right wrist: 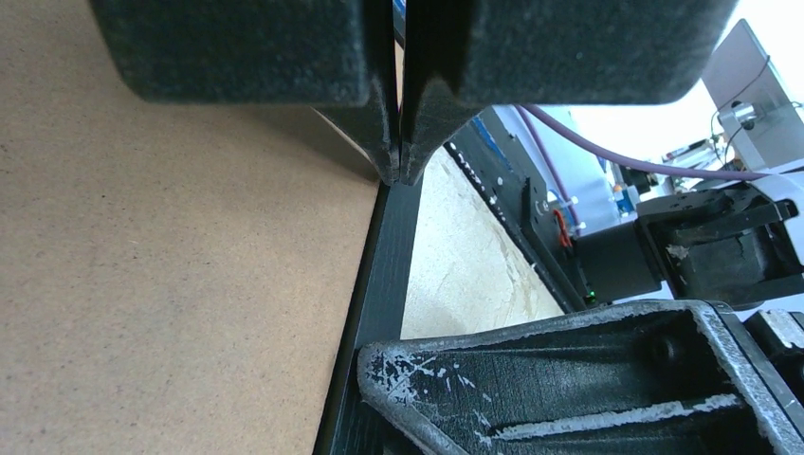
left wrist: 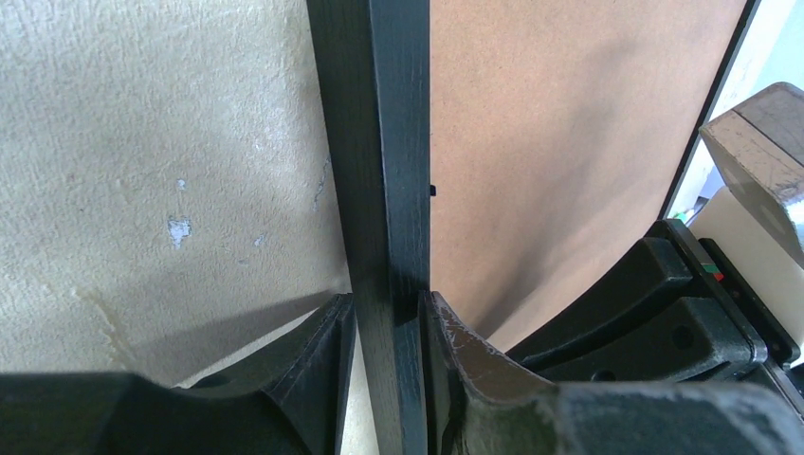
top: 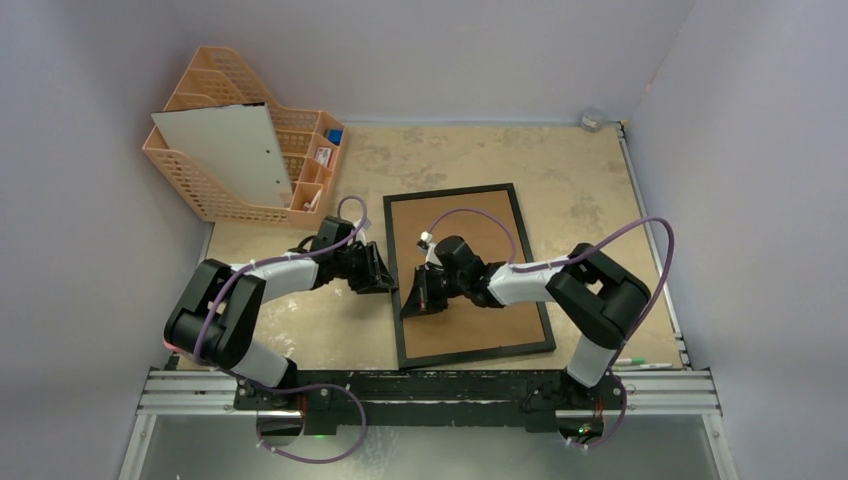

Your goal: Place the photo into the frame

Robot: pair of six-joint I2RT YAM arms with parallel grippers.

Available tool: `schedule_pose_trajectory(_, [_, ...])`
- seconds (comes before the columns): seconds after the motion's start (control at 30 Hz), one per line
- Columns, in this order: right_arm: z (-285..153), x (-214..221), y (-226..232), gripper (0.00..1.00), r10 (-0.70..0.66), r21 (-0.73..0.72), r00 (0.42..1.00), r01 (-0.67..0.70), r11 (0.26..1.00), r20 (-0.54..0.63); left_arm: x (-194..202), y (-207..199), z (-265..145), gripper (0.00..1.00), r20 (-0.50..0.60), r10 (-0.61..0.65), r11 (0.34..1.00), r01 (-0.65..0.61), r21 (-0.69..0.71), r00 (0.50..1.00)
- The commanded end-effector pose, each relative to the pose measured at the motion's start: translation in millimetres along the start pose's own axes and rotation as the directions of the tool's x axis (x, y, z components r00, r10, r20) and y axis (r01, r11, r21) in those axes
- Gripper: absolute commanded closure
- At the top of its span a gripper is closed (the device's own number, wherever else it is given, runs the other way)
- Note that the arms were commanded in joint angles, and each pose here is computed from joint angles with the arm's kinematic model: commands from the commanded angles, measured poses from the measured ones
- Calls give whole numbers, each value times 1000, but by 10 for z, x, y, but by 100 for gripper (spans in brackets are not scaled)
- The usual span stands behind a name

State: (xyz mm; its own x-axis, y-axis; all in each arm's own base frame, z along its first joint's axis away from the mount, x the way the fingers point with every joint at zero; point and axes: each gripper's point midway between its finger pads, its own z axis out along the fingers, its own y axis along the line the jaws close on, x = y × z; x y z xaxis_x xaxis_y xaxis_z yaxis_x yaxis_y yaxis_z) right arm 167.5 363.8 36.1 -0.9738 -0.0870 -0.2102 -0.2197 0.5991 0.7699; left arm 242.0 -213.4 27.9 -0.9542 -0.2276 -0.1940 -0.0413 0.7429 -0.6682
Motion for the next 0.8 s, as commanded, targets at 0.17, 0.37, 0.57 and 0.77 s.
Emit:
schedule_pose_trajectory(0.17, [57,371,-918,100,83,269,994,-62,961,-69,124,263,-17,69,-20,-21,995,19,-102,1000])
schedule_pose_trajectory(0.37, [16,459,-1204,100,102,366,992,-68,928,-74,143,360,-24,69,-24,-30,988,26,-153,999])
schedule_pose_trajectory(0.57, [-101,566,-1449,100,105,466,991,-55,883,-82,146,436,-30,69,-20,-40,980,35,-195,999])
schedule_pose_trajectory(0.77, [-198,397,-1403,100,99,482,995,-80,872,-15,141,484,-35,69,-16,-40,975,35,-221,999])
